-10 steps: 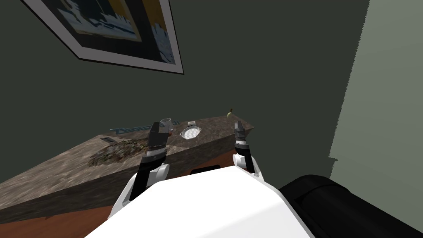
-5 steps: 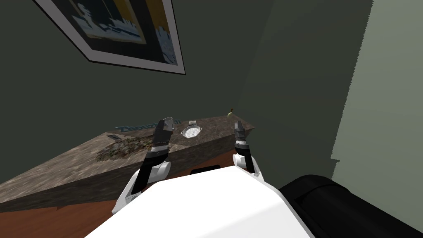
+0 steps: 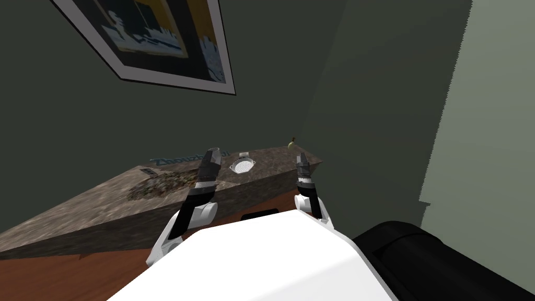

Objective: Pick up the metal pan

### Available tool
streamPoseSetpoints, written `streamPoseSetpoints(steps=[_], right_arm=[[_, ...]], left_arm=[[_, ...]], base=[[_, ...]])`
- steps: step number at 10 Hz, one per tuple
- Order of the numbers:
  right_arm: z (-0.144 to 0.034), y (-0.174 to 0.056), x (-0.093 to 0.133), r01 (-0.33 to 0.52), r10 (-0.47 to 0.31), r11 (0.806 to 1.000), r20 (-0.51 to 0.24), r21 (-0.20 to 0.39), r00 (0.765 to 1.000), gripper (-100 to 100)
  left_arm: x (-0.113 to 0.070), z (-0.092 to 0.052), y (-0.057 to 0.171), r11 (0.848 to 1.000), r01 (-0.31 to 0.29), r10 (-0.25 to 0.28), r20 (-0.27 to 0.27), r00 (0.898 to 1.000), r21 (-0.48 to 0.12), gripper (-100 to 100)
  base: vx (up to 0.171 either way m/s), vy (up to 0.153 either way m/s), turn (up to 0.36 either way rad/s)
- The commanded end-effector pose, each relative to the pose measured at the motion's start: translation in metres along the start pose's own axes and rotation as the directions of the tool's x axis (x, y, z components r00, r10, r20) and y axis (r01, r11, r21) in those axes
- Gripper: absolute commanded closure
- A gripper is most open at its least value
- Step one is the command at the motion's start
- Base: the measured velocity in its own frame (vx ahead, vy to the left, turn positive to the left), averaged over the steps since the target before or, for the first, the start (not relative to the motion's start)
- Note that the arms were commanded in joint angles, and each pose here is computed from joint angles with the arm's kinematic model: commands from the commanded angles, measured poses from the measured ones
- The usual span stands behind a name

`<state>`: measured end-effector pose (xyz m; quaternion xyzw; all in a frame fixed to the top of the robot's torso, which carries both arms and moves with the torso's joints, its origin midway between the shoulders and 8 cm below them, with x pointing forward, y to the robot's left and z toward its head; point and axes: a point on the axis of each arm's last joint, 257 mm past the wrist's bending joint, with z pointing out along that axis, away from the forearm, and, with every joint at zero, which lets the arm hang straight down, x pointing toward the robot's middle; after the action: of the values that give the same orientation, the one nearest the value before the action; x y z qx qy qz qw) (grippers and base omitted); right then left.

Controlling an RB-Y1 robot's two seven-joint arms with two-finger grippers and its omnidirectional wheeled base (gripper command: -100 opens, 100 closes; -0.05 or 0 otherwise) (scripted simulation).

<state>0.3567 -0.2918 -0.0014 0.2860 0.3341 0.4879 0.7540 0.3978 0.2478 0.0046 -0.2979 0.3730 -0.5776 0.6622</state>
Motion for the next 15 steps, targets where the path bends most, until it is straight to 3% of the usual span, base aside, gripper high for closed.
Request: streamPoseSetpoints(steps=[1, 8, 15], right_arm=[[0.0, 0.0, 0.0, 0.0, 0.0, 1.0, 0.0, 0.0, 1.0, 0], [0.0, 0.0, 0.0, 0.0, 0.0, 1.0, 0.0, 0.0, 1.0, 0], [0.0, 0.0, 0.0, 0.0, 0.0, 1.0, 0.0, 0.0, 1.0, 0]], left_arm=[[0.005, 0.004, 0.007, 0.999, 0.02, -0.02, -0.006, 1.0, -0.033, -100], [0.02, 0.013, 0.035, 0.985, 0.072, -0.077, -0.028, 0.997, -0.157, -100], [0.043, 0.021, 0.066, 0.947, 0.124, -0.15, -0.065, 0.987, -0.296, -100]], base=[[-0.02, -0.013, 0.035], [-0.015, -0.013, 0.026], [-0.007, -0.02, 0.027]])
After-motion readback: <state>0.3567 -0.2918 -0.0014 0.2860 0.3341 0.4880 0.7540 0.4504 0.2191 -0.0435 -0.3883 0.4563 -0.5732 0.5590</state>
